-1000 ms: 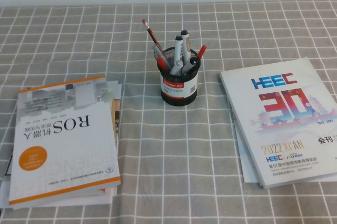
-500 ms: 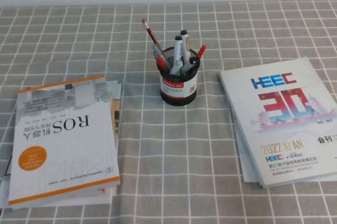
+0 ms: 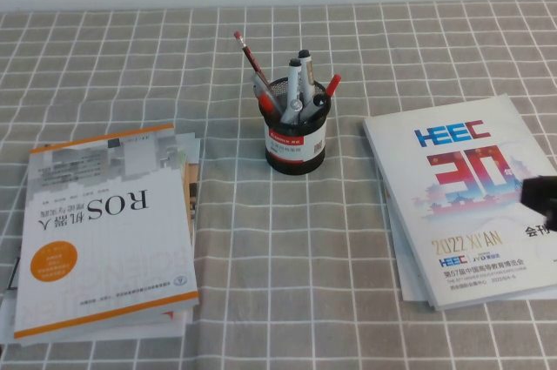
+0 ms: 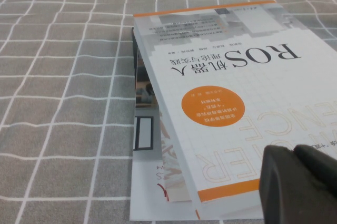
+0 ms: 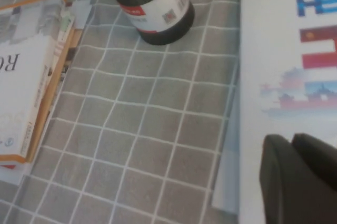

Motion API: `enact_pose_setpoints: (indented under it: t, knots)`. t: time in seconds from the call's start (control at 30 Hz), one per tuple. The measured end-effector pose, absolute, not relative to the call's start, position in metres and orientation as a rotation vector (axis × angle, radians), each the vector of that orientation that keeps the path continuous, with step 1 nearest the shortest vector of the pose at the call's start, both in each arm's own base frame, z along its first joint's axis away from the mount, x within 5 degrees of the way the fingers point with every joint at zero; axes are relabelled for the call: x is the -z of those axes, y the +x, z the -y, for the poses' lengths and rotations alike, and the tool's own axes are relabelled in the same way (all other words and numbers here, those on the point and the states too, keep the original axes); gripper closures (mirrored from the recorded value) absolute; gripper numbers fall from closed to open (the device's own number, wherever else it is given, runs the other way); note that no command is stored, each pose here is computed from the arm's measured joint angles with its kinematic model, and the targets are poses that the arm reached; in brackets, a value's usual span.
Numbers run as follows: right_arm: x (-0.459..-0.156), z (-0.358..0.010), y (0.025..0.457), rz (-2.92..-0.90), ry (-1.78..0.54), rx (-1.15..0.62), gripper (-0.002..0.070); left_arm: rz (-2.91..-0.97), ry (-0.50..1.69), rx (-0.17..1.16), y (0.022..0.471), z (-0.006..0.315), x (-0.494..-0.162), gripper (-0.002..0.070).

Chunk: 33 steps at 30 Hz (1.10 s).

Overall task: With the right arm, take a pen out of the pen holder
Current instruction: Pick up the pen from the pen holder

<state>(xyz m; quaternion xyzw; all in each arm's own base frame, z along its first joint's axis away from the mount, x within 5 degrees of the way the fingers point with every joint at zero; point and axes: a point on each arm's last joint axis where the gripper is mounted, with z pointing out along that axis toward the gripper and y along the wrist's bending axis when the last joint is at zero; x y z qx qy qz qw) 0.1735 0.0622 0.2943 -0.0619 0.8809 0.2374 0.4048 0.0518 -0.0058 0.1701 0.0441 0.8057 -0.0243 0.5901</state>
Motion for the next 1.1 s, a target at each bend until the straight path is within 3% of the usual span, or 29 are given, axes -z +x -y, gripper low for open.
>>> enact_pose_setpoints:
  t: [0.33,0.43,0.6,0.73,1.1]
  knots:
    - [-0.293,-0.138,0.186,-1.974,-0.403,-0.602,0.0671,-1.876,0.103,0.057,0.052,0.006,-0.17,0.0678]
    - [-0.29,-0.158,0.187,-1.896,-0.441,-0.595,0.0604,-1.876,0.103,0.057,0.052,0.006,-0.17,0.0678]
    - [-0.288,-0.18,0.196,-1.751,-0.55,-0.507,0.0409,-1.876,0.103,0.057,0.052,0.006,-0.17,0.0678]
    - [-0.29,-0.199,0.209,-1.673,-0.669,-0.446,0.0296,-1.876,0.103,0.057,0.052,0.006,-0.17,0.0678]
    - [-0.32,-0.265,0.271,-1.567,-0.704,-0.439,0.0264,-1.876,0.103,0.057,0.052,0.006,-0.17,0.0678]
